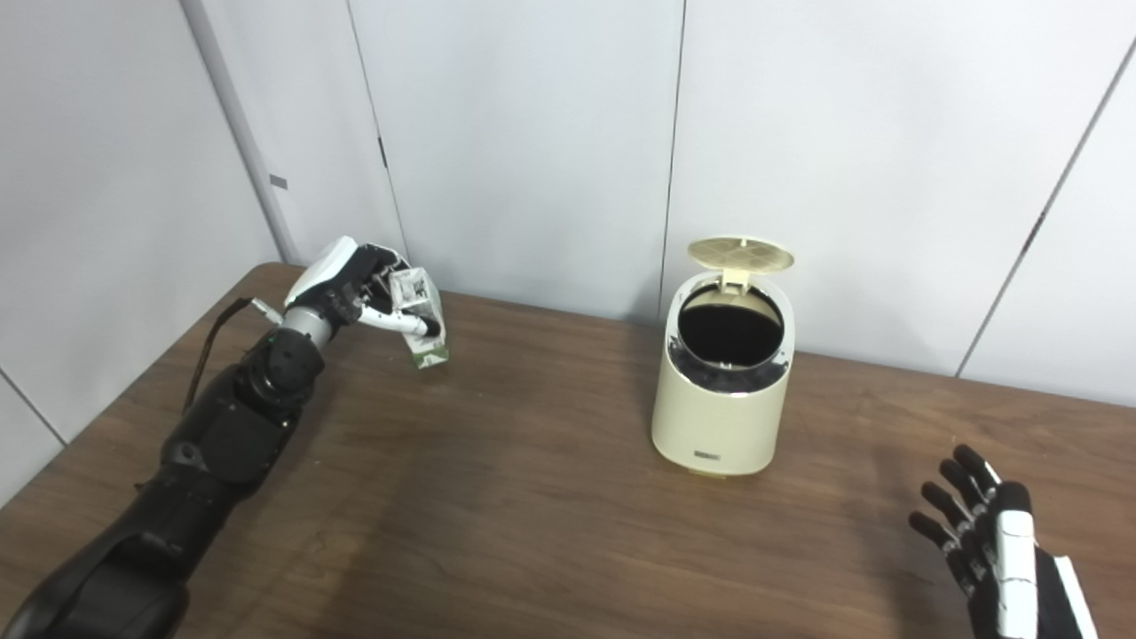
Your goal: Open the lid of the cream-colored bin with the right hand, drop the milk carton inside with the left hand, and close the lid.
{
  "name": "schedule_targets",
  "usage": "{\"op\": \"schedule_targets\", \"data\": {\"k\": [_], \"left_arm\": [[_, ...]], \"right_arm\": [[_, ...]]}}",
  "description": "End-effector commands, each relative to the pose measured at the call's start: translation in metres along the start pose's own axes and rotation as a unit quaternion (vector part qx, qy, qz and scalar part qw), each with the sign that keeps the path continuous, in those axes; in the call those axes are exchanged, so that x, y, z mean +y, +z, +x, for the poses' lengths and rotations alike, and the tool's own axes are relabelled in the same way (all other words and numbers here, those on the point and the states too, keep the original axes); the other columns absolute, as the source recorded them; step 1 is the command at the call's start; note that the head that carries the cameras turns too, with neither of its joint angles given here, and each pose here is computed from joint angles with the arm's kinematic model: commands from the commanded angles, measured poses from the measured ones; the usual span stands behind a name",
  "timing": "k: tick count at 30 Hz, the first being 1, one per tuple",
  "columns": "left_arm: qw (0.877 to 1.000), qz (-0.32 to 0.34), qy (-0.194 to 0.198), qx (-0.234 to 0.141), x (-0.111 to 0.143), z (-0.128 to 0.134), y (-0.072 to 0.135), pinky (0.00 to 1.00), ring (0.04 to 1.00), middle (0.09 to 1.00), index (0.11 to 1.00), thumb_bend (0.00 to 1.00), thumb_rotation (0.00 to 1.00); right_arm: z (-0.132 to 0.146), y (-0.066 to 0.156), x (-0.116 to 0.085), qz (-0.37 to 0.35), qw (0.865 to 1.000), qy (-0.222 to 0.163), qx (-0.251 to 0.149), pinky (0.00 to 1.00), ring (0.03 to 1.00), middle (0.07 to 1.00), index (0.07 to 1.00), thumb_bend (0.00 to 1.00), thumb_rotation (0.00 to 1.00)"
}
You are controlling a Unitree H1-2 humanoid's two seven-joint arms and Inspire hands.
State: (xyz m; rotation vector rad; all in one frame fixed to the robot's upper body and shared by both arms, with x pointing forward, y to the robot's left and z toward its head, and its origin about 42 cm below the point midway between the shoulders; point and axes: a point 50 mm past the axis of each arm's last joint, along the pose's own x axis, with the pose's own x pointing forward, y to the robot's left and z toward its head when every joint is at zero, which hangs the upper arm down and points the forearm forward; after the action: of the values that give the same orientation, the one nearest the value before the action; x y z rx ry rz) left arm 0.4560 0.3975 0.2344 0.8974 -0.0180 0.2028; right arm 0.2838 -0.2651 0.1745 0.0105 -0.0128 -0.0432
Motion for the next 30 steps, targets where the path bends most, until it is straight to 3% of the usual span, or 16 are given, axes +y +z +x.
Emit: {"op": "schedule_targets", "data": {"k": [1,9,18,30], "left_arm": [[0.996,-0.007,0.069,-0.053,0.029,0.006,0.027,0.42,0.431,0.502,0.486,0.5,0.0],[0.991,-0.037,0.089,-0.096,0.028,-0.015,0.055,0.39,0.406,0.49,0.507,0.5,0.0],[0.98,-0.067,0.105,-0.157,0.031,-0.043,0.102,0.36,0.389,0.47,0.52,0.5,0.0],[0.954,-0.066,0.132,-0.262,0.031,-0.074,0.164,0.35,0.401,0.481,0.502,0.5,0.0]], "right_arm": [[0.006,0.012,0.001,0.003,0.999,0.003,-0.042,0.79,0.872,0.915,0.902,0.59,1.0],[0.01,0.009,0.002,0.001,0.999,0.003,-0.041,0.8,0.874,0.912,0.9,0.58,1.0],[0.011,0.003,0.003,-0.018,0.999,0.003,-0.043,0.81,0.873,0.903,0.889,0.57,1.0],[0.011,-0.002,0.01,-0.026,0.999,-0.006,-0.033,0.8,0.861,0.888,0.875,0.58,1.0]]}}
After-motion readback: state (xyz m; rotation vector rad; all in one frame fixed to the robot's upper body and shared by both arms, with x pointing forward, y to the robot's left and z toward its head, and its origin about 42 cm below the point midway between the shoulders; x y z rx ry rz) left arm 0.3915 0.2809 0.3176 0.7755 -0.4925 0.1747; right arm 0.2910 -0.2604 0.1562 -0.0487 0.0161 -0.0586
